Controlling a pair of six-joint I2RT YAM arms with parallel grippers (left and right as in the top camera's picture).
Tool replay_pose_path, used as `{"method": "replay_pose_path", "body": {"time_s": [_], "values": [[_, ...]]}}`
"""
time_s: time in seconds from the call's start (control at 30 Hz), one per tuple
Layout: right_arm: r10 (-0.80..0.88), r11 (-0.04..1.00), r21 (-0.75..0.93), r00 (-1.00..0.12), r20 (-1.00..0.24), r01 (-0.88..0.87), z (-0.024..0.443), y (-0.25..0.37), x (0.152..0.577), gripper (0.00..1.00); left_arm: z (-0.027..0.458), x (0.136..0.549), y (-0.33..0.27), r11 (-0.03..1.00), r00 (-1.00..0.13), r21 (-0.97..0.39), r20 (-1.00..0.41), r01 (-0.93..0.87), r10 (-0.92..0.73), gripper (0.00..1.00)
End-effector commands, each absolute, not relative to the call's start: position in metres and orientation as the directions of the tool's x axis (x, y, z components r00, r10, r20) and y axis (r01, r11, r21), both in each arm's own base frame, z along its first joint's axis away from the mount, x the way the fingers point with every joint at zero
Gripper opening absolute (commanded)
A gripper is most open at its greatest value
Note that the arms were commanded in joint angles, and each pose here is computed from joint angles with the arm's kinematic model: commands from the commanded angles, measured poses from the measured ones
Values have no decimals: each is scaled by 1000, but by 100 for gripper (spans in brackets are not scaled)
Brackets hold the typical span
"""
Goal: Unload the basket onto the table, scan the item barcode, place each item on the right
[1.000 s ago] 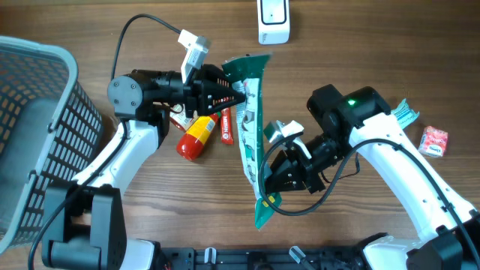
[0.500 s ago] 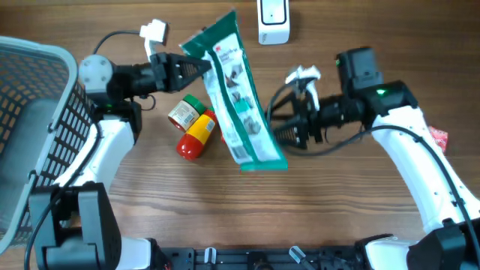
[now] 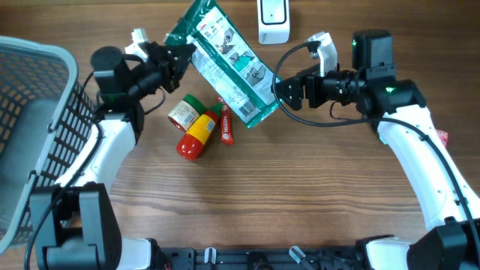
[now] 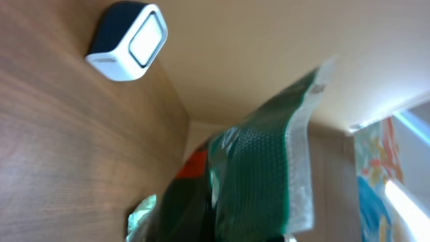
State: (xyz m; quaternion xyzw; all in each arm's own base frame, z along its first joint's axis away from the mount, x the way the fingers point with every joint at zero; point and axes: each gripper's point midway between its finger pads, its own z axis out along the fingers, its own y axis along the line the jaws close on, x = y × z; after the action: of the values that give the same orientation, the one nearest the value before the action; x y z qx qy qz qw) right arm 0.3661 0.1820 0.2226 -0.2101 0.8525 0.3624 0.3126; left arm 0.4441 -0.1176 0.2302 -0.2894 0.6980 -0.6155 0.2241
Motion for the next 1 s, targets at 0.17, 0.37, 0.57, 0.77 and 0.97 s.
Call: {"method": "replay_pose_path", "body": {"time_s": [0.17, 0.37, 0.57, 0.77, 0.97], "values": [[-37, 417, 670, -748, -662, -614, 189, 163, 403, 100, 290, 427, -121, 81, -629, -995, -23, -63, -777, 4], [-18, 8, 701, -701, -713, -713, 178, 180, 391, 99, 299, 425, -122, 12, -629, -997, 41, -81, -776, 4], [-21, 63, 681, -683, -730, -729, 154, 182, 411, 99, 321, 423, -126, -59, -653, -998, 66, -33, -754, 4], [12, 238, 570, -585, -811, -786, 161, 223, 455, 100, 322, 419, -131, -77, -676, -996, 89, -48, -732, 4], [47, 95, 634, -633, -773, -767, 145, 237, 453, 100, 322, 418, -132, -76, -683, -996, 89, -49, -725, 4]]}}
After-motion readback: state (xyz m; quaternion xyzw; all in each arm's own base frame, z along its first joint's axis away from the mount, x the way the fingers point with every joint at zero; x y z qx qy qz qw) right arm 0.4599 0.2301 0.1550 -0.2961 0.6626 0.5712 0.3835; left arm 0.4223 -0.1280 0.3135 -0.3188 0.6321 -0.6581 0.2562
